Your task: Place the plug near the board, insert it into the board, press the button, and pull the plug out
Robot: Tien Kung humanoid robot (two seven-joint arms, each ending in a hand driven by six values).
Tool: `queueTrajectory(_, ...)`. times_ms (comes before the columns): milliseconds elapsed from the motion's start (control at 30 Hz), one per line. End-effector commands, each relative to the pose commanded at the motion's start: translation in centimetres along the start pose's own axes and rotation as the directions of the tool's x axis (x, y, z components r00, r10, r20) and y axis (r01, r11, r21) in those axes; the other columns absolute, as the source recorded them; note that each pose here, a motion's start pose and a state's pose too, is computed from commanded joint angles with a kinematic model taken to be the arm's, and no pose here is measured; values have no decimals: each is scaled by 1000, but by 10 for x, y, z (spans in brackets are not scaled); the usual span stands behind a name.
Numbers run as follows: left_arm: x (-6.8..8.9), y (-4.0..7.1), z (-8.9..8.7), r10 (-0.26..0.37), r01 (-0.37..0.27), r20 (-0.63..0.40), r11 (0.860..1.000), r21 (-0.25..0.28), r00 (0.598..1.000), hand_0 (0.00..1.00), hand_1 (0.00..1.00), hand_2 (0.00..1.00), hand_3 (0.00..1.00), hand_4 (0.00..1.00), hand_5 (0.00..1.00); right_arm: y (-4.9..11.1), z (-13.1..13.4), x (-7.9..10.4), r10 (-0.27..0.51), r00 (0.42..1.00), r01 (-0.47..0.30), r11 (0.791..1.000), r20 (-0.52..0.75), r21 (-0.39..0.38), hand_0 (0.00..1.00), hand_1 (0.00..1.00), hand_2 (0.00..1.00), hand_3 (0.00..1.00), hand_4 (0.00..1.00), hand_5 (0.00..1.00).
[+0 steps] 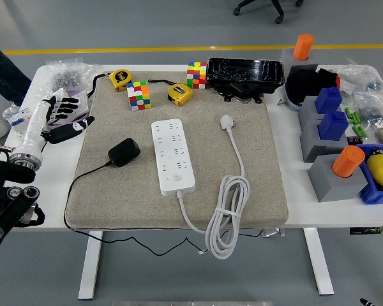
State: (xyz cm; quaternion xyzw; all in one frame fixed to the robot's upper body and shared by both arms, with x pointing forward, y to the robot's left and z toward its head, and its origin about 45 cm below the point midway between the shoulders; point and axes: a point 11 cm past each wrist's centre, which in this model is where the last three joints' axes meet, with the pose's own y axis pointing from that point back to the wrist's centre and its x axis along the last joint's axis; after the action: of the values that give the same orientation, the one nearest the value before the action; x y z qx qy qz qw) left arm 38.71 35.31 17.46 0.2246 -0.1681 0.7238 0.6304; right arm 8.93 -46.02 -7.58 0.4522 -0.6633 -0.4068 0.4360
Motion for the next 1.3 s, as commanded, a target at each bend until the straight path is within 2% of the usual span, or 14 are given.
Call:
queueTrajectory(33, 1, 0, 0, 3, -3, -1, 1000, 0, 1000, 610, 645, 605, 602, 855, 313, 0, -1, 0, -1, 1000, 1, 1000, 0, 2, 680, 687, 695, 596, 934, 531)
queueTrajectory(333, 10, -7, 12, 25, -26, -21, 999, -41, 999, 613, 642, 601, 597, 852, 319, -1, -21, -7, -12, 1000, 12, 999, -17, 34, 680, 687, 695, 597, 934, 531)
queueTrajectory(567, 9, 1, 2, 32, -32, -30, 999, -21, 999, 615, 641, 601, 595, 855, 327, -1, -6, -6, -10, 1000, 10, 1000, -17, 7, 680, 687, 695, 597, 934, 531)
queueTrajectory(933, 15, 1, -1, 45, -45, -33, 999, -5, 998, 617, 640, 599, 595, 842, 337, -1, -4, -6, -9, 1000, 9, 1000, -14, 5, 680, 687, 695, 597, 933, 530)
queueTrajectory(1300, 14, 4, -4, 41, -40, -40, 999, 15, 998, 621, 634, 599, 592, 824, 337, -2, -4, -11, -16, 1000, 16, 1000, 2, 6, 680, 687, 695, 598, 935, 531)
